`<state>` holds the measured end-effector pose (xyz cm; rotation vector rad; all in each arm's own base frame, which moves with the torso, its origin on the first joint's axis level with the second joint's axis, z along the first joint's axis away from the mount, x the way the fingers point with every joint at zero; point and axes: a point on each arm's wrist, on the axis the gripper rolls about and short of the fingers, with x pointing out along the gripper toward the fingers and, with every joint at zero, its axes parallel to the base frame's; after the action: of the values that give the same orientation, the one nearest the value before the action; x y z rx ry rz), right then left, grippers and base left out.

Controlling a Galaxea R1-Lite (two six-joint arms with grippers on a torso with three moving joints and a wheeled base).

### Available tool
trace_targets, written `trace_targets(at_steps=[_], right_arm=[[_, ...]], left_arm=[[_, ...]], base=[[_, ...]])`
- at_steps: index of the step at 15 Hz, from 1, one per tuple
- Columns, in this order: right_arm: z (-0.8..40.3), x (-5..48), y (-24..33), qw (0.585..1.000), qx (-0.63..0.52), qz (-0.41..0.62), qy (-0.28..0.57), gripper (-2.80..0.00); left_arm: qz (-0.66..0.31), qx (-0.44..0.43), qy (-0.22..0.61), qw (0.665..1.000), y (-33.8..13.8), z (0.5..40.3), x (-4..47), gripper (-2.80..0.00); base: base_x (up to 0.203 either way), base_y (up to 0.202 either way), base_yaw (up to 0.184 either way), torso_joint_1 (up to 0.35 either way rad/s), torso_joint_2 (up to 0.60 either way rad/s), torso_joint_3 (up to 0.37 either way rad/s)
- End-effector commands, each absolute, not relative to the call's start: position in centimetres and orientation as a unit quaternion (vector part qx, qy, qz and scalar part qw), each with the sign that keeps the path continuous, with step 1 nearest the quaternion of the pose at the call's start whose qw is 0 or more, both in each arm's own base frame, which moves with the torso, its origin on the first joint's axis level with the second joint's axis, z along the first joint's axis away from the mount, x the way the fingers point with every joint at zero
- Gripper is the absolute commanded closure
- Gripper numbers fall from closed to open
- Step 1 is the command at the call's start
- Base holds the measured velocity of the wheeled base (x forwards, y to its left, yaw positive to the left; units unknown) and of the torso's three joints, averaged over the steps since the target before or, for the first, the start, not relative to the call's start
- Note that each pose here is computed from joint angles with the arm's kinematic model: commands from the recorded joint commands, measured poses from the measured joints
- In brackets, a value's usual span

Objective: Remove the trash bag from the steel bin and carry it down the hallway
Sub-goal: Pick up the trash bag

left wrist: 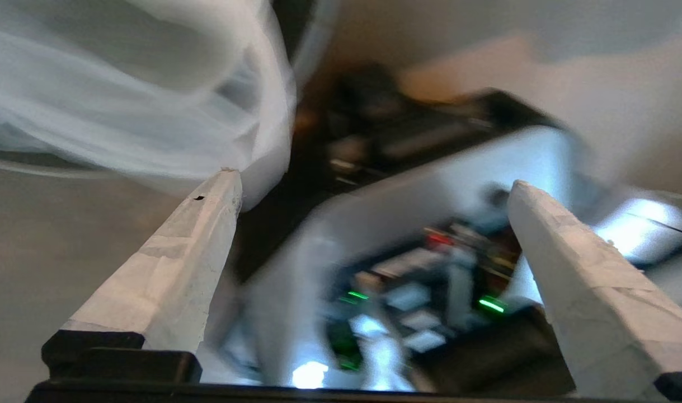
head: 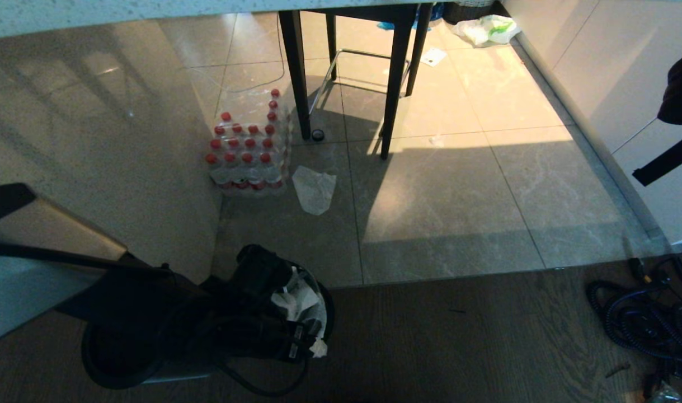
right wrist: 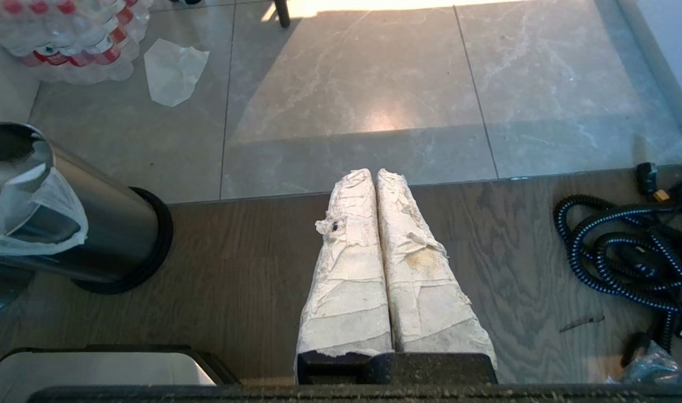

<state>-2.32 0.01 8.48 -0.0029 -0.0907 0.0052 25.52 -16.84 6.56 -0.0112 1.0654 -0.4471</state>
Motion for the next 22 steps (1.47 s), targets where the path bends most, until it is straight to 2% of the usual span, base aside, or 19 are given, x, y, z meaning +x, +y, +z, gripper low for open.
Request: trace_targets(at_steps=[1,4,8,10,12,18,22], right_arm=[[7.5,-2.0,0.0,1.000,-0.002,0.003,-0.028,0.00],[7.5,-2.0,0.0,1.000,-0.002,0.003,-0.028,0.00],[7.5,-2.0,0.0,1.000,-0.002,0.003,-0.028,0.00],[7.5,-2.0,0.0,1.000,-0.002,0.003,-0.028,0.00],[7.5,-2.0,0.0,1.000,-0.002,0.003,-0.028,0.00],[7.5,-2.0,0.0,1.000,-0.002,0.003,-0.028,0.00],[7.5,-2.0,0.0,1.000,-0.002,0.003,-0.028,0.00]], left_arm=[[-0.181,0.025,0.502,0.846,-17.2,5.8,25.3,-2.80],[-0.149,0.025,0.497,0.855,-16.7,5.7,25.6,-2.80],[-0.143,0.010,0.472,0.870,-15.4,8.3,25.4,-2.80],[-0.159,0.047,0.465,0.870,-16.3,9.0,24.1,-2.80],[-0.111,0.098,0.454,0.879,-16.7,8.2,24.0,-2.80],[-0.096,0.235,0.430,0.867,-19.6,6.0,22.2,-2.80],[-0.118,0.276,0.420,0.857,-21.9,4.6,22.1,-2.80]], base=[[0.000,0.000,0.000,0.000,0.00,0.000],[0.000,0.000,0.000,0.000,0.00,0.000],[0.000,0.000,0.000,0.000,0.00,0.000],[0.000,0.000,0.000,0.000,0.00,0.000],[0.000,0.000,0.000,0.000,0.00,0.000],[0.000,0.000,0.000,0.000,0.00,0.000],[0.000,0.000,0.000,0.000,0.00,0.000]])
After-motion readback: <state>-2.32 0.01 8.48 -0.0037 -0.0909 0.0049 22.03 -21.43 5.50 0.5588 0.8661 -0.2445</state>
